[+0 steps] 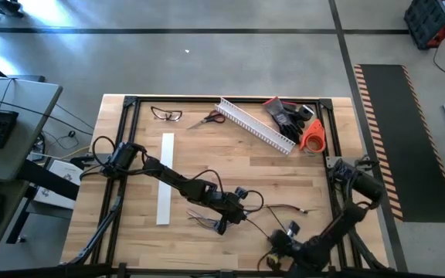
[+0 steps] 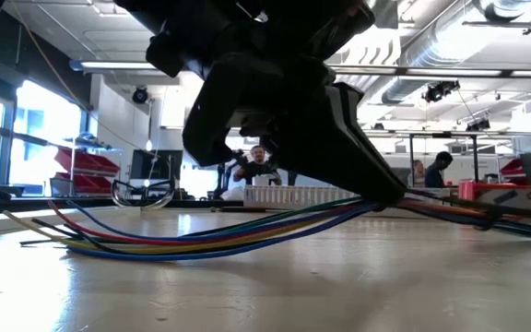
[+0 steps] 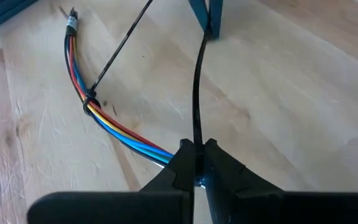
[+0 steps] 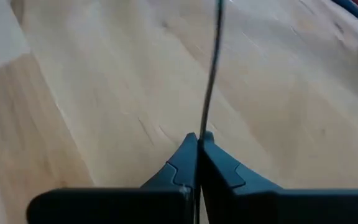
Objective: Ziptie cables
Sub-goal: Wrap the black zip tie on the cable wires
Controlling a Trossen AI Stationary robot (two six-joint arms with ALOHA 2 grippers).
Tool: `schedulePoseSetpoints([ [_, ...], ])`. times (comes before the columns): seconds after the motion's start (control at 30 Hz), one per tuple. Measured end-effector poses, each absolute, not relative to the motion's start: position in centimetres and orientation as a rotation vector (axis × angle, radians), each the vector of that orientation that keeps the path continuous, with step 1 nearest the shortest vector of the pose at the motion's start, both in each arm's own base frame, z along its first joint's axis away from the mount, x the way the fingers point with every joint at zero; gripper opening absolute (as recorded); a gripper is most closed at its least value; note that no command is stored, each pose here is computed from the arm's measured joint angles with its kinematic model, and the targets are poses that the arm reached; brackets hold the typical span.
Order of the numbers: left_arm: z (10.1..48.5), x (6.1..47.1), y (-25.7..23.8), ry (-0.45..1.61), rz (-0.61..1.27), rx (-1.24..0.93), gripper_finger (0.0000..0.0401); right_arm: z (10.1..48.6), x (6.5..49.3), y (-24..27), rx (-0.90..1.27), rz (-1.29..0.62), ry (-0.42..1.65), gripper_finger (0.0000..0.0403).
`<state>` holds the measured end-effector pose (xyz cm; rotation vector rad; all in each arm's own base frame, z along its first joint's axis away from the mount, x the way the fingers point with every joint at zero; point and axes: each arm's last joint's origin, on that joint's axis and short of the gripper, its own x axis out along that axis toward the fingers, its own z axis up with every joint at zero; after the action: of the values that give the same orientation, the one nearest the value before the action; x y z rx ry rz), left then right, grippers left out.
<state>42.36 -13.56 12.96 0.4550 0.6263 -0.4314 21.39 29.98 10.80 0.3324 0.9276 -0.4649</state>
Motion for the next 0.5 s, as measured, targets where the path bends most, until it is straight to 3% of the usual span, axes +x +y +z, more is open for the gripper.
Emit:
schedulePoseSetpoints([
  [0.1,13.0,42.4,-13.6,0.624,-0.434,0.462,0.0,11.3,20.2,30.3,0.38,-0.497,0.902,0.0001],
  [0.27,13.0,42.4,-13.5,0.621,-0.429,0.456,0.0,15.1,19.1,28.9,0.324,-0.449,1.098,0.0009],
  [0.37,13.0,42.4,-13.5,0.623,-0.428,0.453,0.0,17.5,19.4,27.6,0.254,-0.365,1.172,0.0047],
  [0.5,13.0,42.4,-13.5,0.623,-0.425,0.444,0.0,20.0,21.1,25.9,0.202,-0.228,1.161,0.0128],
])
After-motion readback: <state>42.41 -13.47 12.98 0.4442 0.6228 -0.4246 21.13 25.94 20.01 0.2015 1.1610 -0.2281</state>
